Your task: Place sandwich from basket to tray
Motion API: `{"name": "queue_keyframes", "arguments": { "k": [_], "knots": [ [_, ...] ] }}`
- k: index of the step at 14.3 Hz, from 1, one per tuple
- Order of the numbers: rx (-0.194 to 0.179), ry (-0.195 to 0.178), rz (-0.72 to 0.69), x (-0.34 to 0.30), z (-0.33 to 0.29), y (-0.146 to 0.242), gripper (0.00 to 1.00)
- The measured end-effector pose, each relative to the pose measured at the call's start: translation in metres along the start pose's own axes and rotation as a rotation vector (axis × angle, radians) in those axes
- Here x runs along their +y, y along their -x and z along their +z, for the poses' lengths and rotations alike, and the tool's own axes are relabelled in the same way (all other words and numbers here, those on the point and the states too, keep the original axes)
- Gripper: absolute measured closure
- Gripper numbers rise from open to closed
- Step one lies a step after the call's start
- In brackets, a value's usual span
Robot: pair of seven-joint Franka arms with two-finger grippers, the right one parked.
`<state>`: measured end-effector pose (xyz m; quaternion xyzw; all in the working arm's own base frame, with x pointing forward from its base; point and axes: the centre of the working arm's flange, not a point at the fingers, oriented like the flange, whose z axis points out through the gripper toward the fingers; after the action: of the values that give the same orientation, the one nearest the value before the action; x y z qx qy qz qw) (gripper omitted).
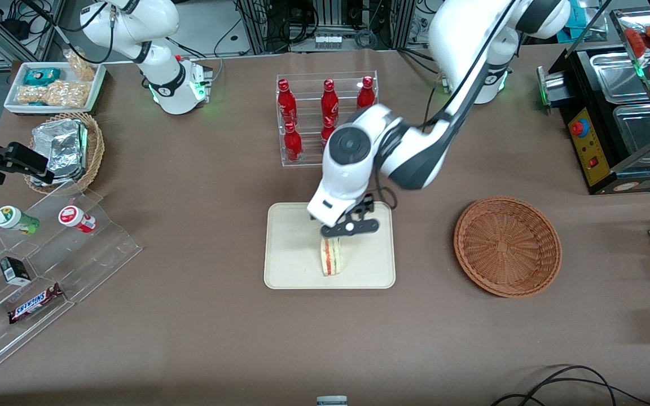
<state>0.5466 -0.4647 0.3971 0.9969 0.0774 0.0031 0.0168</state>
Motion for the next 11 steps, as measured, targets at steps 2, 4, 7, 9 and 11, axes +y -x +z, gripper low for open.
{"name": "queue_keyframes", "arguments": {
  "k": [2,4,7,9,11],
  "knots": [
    [0.004,-0.013,-0.056,-0.035,-0.032,-0.022,0.00],
    [-0.021,-0.046,-0.108,-0.067,-0.036,-0.041,0.00],
    [-0.056,-0.087,-0.175,-0.113,-0.024,-0.065,0.00],
    [-0.071,-0.105,-0.173,-0.151,-0.027,-0.074,0.00],
    [-0.086,-0.118,-0.147,-0.198,-0.038,-0.077,0.00]
  ]
}}
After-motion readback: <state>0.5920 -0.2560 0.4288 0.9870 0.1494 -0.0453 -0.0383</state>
